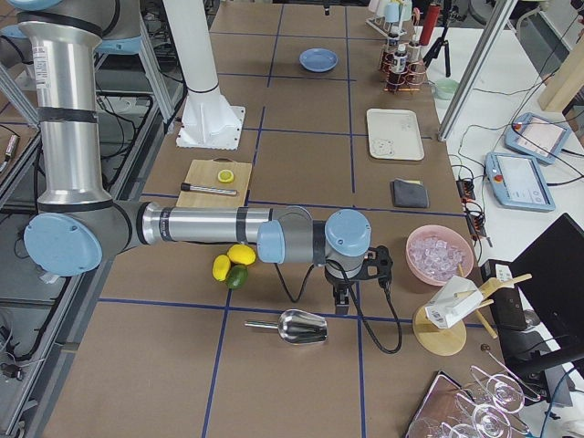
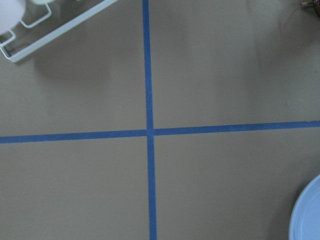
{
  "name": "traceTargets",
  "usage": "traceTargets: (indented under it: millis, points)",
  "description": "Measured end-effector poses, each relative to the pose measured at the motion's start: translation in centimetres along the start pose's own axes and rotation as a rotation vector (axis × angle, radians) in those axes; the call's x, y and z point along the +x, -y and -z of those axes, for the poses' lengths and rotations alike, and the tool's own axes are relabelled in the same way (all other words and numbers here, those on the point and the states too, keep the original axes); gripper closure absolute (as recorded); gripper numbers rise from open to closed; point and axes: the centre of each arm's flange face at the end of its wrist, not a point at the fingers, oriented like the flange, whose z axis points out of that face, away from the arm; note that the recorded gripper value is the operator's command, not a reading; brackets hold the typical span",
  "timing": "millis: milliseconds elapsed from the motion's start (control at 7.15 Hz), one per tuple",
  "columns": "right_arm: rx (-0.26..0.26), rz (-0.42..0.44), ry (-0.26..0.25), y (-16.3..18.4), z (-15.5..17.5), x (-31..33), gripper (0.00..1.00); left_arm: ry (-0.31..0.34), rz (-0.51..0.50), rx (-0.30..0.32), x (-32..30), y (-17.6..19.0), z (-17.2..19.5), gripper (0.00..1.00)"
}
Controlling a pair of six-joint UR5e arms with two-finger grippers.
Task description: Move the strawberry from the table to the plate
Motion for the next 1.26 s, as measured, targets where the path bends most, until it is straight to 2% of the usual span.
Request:
traceTargets:
  millis: [280, 420, 699, 1259]
  points:
    - [0.017, -0.04, 0.019, 0.5, -0.5, -1.0, 0.0, -0.074, 0.072, -0.005, 3.0, -4.3, -3.2, 0.0]
    - [0.036, -0.044, 0.025, 0.7, -0.5, -1.4, 0.0, -0.075, 0.093, -0.002, 4.4, -5.4, -5.0, 0.01]
    - [0.053, -0.04, 0.032, 0.9, -0.3, -1.7, 0.0, -0.066, 0.116, 0.008, 6.4, -5.3, -7.6, 0.07]
    - [0.057, -0.038, 0.036, 1.0, -0.2, -2.0, 0.0, -0.064, 0.12, 0.011, 10.2, -4.5, -11.2, 0.3]
